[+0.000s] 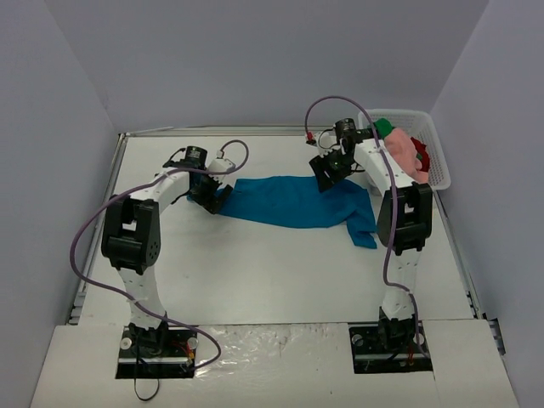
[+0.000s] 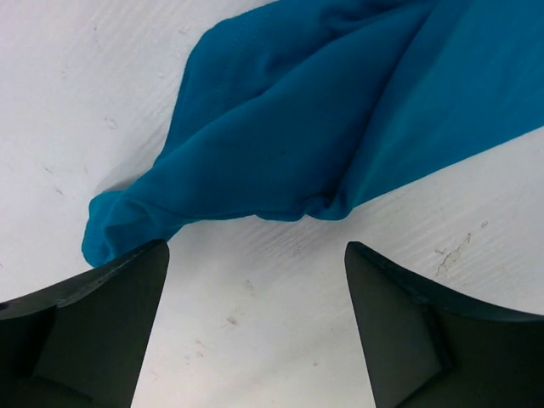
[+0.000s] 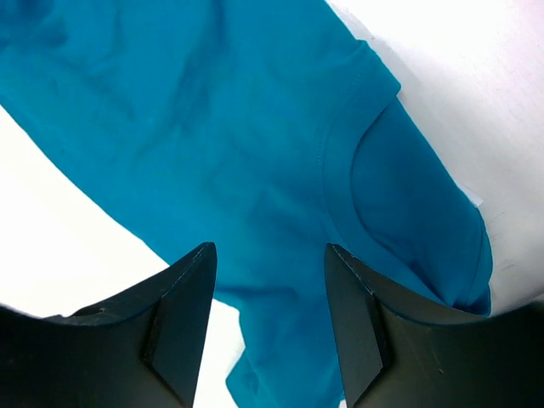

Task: Fold and stack the t-shirts
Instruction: Flatten out the tshirt

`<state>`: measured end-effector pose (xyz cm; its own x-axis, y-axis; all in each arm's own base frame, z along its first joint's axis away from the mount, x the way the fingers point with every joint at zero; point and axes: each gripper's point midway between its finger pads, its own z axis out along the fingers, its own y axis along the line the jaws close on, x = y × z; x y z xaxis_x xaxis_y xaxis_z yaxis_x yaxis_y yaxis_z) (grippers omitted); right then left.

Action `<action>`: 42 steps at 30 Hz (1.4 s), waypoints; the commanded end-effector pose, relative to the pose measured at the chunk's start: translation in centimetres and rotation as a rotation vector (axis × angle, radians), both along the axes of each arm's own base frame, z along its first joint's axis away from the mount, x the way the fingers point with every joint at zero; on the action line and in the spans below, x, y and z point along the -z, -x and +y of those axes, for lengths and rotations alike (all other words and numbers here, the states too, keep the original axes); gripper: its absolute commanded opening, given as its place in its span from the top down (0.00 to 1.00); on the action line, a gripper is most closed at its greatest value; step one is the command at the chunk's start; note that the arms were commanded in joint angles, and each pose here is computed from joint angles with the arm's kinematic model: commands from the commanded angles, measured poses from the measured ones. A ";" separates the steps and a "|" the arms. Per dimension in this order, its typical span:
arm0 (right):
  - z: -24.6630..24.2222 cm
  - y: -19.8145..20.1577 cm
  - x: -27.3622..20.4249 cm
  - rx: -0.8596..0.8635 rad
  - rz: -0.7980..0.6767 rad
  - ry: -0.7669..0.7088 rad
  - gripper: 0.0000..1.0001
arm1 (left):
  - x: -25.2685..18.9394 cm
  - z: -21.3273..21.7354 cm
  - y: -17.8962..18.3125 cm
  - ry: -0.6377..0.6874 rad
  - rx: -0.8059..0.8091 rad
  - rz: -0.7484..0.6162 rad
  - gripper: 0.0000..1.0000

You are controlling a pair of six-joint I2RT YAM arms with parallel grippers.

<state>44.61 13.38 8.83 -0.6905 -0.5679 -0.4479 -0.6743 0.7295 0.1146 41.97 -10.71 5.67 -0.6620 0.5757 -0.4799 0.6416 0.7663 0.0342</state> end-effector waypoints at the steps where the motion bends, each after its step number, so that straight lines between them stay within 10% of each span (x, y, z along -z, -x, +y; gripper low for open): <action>1: 0.4 0.4 -0.1 -0.011 0.022 0.005 0.51 | -1.0 0.5 -1.4 0.006 -0.027 -0.045 0.21; 6: 0.7 0.1 0.9 -0.013 0.039 0.011 0.51 | -0.5 0.6 -1.4 0.006 -0.031 -0.035 0.41; 29: 0.6 -0.9 5.0 -0.019 0.094 0.075 0.51 | 0.9 0.4 0.6 0.024 -0.021 0.017 0.41; 38: 0.6 -0.6 5.9 -0.026 0.115 0.078 0.66 | 1.9 0.4 1.1 0.026 -0.020 0.038 0.41; 42: 0.3 -0.5 6.5 -0.027 0.127 0.091 0.55 | 2.0 0.4 1.3 0.028 -0.019 0.045 0.42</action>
